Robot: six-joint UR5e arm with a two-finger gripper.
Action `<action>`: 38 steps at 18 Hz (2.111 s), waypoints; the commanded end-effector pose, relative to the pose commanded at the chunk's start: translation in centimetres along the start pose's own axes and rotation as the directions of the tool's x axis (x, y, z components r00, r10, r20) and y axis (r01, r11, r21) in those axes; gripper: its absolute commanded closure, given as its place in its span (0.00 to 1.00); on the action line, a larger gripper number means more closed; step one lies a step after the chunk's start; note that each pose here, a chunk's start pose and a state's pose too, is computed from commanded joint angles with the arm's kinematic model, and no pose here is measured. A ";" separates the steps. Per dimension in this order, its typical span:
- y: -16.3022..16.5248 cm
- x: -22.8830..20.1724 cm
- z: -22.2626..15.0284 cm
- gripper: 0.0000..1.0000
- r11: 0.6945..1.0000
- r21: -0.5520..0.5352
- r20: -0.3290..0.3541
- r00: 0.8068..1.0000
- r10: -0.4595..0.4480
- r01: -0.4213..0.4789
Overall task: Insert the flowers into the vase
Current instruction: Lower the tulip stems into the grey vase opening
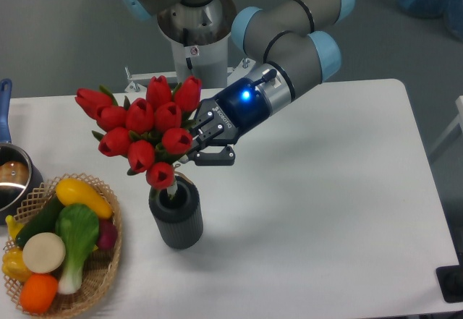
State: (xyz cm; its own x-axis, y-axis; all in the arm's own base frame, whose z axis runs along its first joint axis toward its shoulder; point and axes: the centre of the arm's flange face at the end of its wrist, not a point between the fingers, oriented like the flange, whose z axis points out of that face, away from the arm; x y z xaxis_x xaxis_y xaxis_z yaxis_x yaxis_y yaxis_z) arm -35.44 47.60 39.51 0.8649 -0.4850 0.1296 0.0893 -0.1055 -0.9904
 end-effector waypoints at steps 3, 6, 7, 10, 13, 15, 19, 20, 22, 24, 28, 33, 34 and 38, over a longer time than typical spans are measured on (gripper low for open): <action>0.4 0.0 0.1 0.89 1.000 0.000 -0.002 1.000 -0.003 0.003; 0.9 0.1 0.0 0.89 1.000 0.000 -0.001 1.000 -0.014 0.014; 0.8 0.1 0.0 0.89 1.000 0.000 -0.001 1.000 -0.012 0.012; 1.3 -0.1 0.1 0.89 1.000 0.000 -0.001 1.000 -0.006 0.006; 2.0 -0.5 0.2 0.89 1.000 -0.001 -0.003 1.000 -0.008 0.008; 2.3 -0.6 0.2 0.89 1.000 -0.002 -0.003 1.000 -0.012 0.012; 3.6 -0.2 0.2 0.89 1.000 -0.003 -0.003 1.000 -0.018 0.018; 4.0 0.0 0.2 0.89 1.000 -0.003 -0.004 1.000 -0.020 0.020; 4.7 0.3 0.2 0.89 1.000 -0.003 -0.004 1.000 -0.020 0.020; 5.0 0.4 0.4 0.89 1.000 -0.004 -0.008 1.000 -0.021 0.021; 5.6 0.6 0.5 0.88 1.000 -0.005 -0.009 1.000 -0.021 0.021; 7.0 0.3 0.6 0.88 0.999 -0.011 -0.011 0.999 -0.036 0.036; 7.3 0.3 0.7 0.88 0.999 -0.011 -0.012 0.999 -0.044 0.044; 8.0 0.3 0.9 0.88 0.998 -0.015 -0.016 0.998 -0.054 0.054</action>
State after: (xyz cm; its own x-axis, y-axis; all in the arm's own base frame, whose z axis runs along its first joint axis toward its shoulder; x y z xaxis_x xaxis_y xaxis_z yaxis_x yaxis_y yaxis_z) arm -34.01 47.42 31.61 0.8508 -0.4923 0.1841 0.1286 -0.1446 -0.9811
